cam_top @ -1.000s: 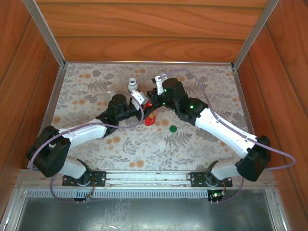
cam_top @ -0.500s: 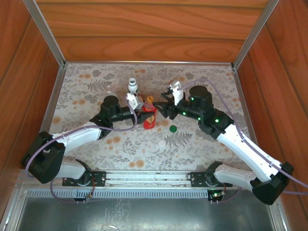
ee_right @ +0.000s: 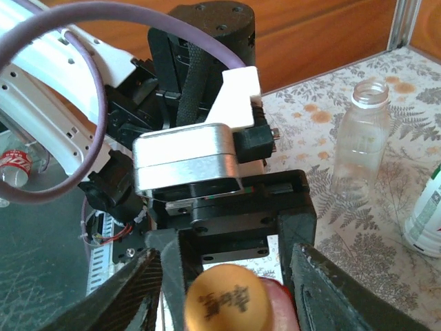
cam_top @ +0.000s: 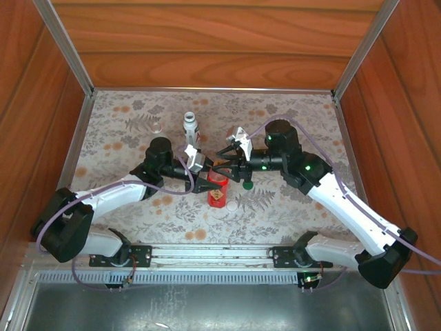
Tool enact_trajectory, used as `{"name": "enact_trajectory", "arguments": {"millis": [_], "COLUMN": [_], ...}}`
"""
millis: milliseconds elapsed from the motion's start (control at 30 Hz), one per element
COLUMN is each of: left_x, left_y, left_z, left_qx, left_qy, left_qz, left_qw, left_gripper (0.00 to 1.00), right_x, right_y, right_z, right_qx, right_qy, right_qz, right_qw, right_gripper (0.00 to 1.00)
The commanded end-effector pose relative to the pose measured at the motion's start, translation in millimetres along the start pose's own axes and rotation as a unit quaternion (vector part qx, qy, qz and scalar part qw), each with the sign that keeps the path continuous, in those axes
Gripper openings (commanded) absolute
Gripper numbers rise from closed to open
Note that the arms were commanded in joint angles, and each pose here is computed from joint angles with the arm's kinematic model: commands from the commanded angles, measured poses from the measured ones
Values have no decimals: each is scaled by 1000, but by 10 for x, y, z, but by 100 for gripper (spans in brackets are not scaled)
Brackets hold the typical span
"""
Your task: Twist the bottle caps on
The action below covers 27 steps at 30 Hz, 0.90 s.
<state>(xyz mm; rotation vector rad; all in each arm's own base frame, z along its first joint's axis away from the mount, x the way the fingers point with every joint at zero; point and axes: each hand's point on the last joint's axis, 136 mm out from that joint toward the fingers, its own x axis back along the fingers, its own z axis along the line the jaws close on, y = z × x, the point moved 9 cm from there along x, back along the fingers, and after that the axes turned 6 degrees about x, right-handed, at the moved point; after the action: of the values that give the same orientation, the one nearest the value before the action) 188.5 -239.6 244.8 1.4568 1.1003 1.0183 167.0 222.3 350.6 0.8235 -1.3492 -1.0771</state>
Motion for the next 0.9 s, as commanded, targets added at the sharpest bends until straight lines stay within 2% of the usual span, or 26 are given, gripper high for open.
{"name": "enact_trajectory", "arguments": {"millis": [0, 167, 300, 467, 533, 633, 733, 867], "left_x": [-14, -16, -18, -1, 9, 2, -29, -8], "left_y": [115, 123, 135, 182, 207, 257, 267, 184], "left_z": [-66, -42, 4, 207, 338, 494, 529, 485], "left_qx": [-27, -27, -25, -20, -16, -8, -13, -20], "left_qy": [-35, -21, 5, 126, 194, 268, 275, 272], "left_qz": [-9, -10, -12, -22, -28, -37, -35, -25], "left_qw": [999, 999, 1000, 992, 980, 963, 961, 962], "left_gripper": [56, 56, 56, 56, 56, 54, 54, 54], "right_x": [15, -6, -4, -30, -61, -102, -100, -61], "right_y": [65, 33, 9, -15, -37, -118, -171, -175], "right_z": [25, 20, -15, -160, -302, -429, -486, -461], "right_qx": [9, 5, 3, -15, -36, -51, -49, -44], "right_qy": [20, 26, 2, -71, -141, -209, -253, -255], "right_qz": [-2, 7, 14, 20, 20, 19, 21, 29], "right_qw": [1000, 1000, 1000, 997, 989, 976, 966, 966], "right_gripper": [50, 39, 30, 16, 16, 17, 17, 21]}}
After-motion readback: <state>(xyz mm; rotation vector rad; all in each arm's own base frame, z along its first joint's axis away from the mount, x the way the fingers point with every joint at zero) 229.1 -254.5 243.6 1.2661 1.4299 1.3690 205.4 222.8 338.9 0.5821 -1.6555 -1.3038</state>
